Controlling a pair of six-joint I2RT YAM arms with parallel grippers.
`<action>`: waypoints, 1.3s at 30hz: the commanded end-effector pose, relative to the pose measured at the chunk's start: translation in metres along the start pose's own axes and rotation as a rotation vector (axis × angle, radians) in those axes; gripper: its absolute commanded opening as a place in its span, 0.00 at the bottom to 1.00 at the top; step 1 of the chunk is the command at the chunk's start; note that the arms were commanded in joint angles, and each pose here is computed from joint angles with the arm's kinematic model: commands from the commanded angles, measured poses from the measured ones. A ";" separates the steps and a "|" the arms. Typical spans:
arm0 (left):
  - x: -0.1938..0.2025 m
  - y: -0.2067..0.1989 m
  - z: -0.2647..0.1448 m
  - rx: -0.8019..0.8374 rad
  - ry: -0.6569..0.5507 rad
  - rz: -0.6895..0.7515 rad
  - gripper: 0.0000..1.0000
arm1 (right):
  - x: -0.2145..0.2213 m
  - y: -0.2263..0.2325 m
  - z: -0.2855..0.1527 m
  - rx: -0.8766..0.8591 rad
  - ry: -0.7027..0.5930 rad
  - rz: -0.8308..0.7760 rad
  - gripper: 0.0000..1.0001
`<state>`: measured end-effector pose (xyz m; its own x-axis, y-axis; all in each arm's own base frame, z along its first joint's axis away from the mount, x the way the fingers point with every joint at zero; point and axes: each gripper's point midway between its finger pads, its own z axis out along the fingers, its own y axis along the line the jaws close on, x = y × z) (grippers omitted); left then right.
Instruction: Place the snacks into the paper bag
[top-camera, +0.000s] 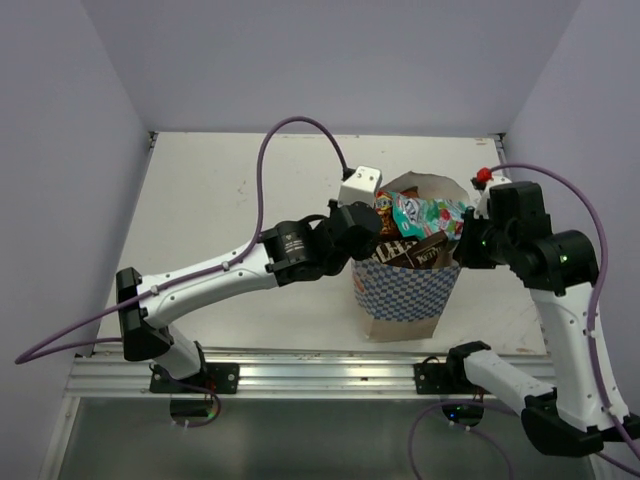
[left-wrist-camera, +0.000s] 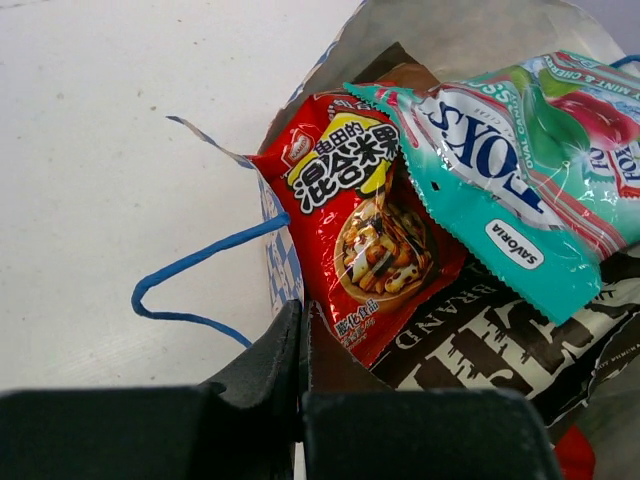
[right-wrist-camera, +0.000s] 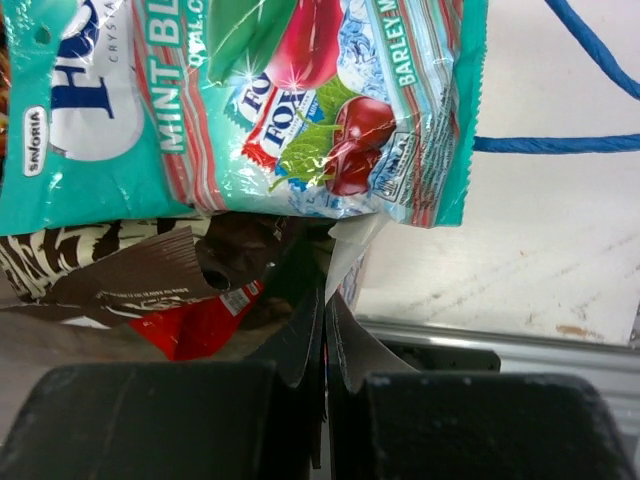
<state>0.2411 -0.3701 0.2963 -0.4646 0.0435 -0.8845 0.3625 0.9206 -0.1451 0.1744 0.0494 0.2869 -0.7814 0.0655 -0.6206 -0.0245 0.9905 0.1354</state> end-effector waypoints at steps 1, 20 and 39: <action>-0.080 0.005 -0.034 -0.003 -0.231 -0.143 0.00 | -0.070 0.031 -0.009 -0.132 -0.222 -0.042 0.00; -0.057 0.111 -0.035 -0.360 -0.242 -0.098 0.00 | -0.081 0.154 0.043 -0.298 -0.182 -0.219 0.00; -0.074 0.144 -0.071 -0.464 -0.285 -0.141 0.82 | -0.064 0.159 0.020 -0.318 -0.198 -0.212 0.60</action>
<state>0.2739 -0.2301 0.3123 -0.3493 -0.0234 -0.9367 -0.0443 0.9990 -0.0084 0.2298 0.2136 0.2862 -0.6862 -0.1723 -0.7068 -0.4081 0.8954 0.1780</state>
